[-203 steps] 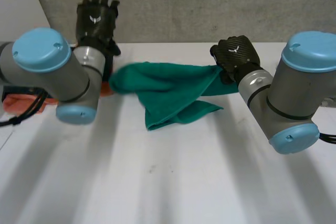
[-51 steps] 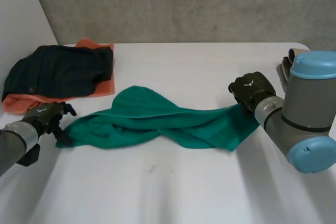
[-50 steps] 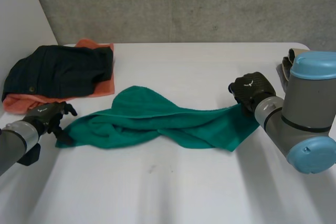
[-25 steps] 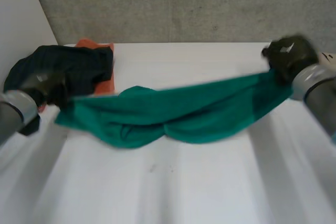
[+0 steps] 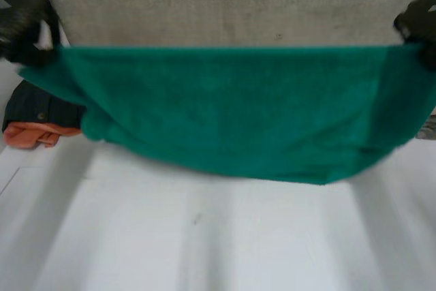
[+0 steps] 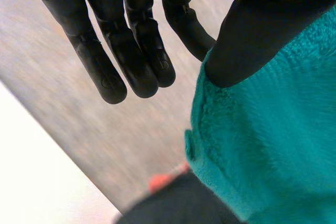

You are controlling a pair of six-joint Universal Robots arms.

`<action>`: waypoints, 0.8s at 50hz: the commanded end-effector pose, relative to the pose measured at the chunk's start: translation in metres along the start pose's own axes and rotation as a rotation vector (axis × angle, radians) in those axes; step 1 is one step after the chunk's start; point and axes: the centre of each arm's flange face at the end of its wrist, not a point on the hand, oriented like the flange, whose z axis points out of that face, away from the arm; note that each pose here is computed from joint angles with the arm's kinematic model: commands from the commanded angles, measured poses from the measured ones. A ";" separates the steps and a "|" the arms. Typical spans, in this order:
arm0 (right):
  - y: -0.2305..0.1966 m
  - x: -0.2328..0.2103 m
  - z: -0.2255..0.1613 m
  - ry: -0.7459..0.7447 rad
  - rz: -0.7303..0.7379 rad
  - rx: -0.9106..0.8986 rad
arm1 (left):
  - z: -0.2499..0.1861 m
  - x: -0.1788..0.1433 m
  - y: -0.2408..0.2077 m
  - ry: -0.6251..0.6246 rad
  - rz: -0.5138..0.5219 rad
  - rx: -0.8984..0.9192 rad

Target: Fold the laundry.

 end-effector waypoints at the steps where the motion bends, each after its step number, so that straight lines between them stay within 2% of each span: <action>1: 0.023 -0.032 0.049 -0.052 0.006 -0.018 | 0.061 0.035 0.057 0.094 0.053 -0.137; 5: 0.019 -0.036 0.079 0.046 0.001 0.073 | 0.099 0.043 0.064 0.059 0.079 -0.086; 9: -0.004 -0.027 0.103 0.236 0.004 0.232 | 0.137 0.046 0.038 -0.010 0.118 0.160; 10: -0.018 -0.017 0.109 0.333 0.008 0.313 | 0.148 0.042 0.020 -0.057 0.135 0.290; 13: -0.036 0.001 0.114 0.478 0.012 0.445 | 0.157 0.032 -0.011 -0.150 0.156 0.490; 14: -0.048 0.013 0.114 0.567 0.010 0.535 | 0.159 0.024 -0.030 -0.211 0.162 0.609; 18: -0.063 0.026 0.111 0.681 0.012 0.654 | 0.155 0.009 -0.062 -0.336 0.161 0.805; 24: -0.057 0.016 0.112 0.629 0.030 0.617 | 0.153 0.008 -0.057 -0.322 0.103 0.774; 27: -0.044 0.001 0.113 0.537 0.051 0.544 | 0.150 0.015 -0.031 -0.261 0.059 0.672; 36: 0.007 -0.050 0.116 0.268 0.099 0.349 | 0.120 0.058 0.054 -0.079 0.038 0.399; 40: 0.044 -0.094 0.113 0.098 0.096 0.222 | 0.097 0.085 0.099 -0.003 0.042 0.226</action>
